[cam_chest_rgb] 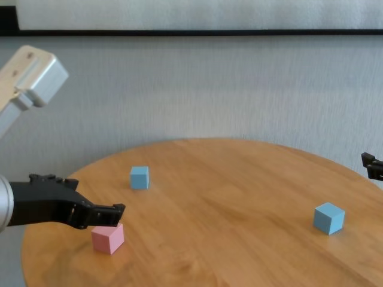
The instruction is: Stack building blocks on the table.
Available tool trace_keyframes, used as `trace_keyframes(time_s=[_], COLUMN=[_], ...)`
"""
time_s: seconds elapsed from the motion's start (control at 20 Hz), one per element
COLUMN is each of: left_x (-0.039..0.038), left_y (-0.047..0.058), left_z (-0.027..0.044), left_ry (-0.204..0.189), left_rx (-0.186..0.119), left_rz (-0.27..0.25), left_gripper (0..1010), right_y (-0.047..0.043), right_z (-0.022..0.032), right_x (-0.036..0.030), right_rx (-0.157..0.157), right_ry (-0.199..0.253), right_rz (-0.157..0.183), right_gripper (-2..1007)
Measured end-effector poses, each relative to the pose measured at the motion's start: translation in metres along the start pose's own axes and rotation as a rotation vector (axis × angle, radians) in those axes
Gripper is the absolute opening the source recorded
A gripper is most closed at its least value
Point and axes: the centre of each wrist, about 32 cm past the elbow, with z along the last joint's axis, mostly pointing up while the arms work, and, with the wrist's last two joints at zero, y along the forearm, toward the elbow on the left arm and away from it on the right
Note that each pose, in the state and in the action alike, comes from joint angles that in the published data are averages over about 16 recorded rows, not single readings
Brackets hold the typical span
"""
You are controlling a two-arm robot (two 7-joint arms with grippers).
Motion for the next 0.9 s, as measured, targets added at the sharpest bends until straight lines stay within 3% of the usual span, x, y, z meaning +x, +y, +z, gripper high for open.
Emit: trace_keyframes(time_s=[0.55,0.9], left_x=[-0.0005,0.0009], left_y=[-0.02,-0.031], left_z=[-0.0041,-0.0088], left_ry=[-0.034,-0.035], left_rx=[0.061,0.094], left_rz=[0.023,0.039], left_gripper=[1002,1002], right_y=[0.0,0.0], right_z=[0.0,0.0], right_x=[0.0,0.0], right_rx=[0.0,0.0], right_ry=[0.0,0.0], right_rz=[0.0,0.0], right_gripper=[1005,1005])
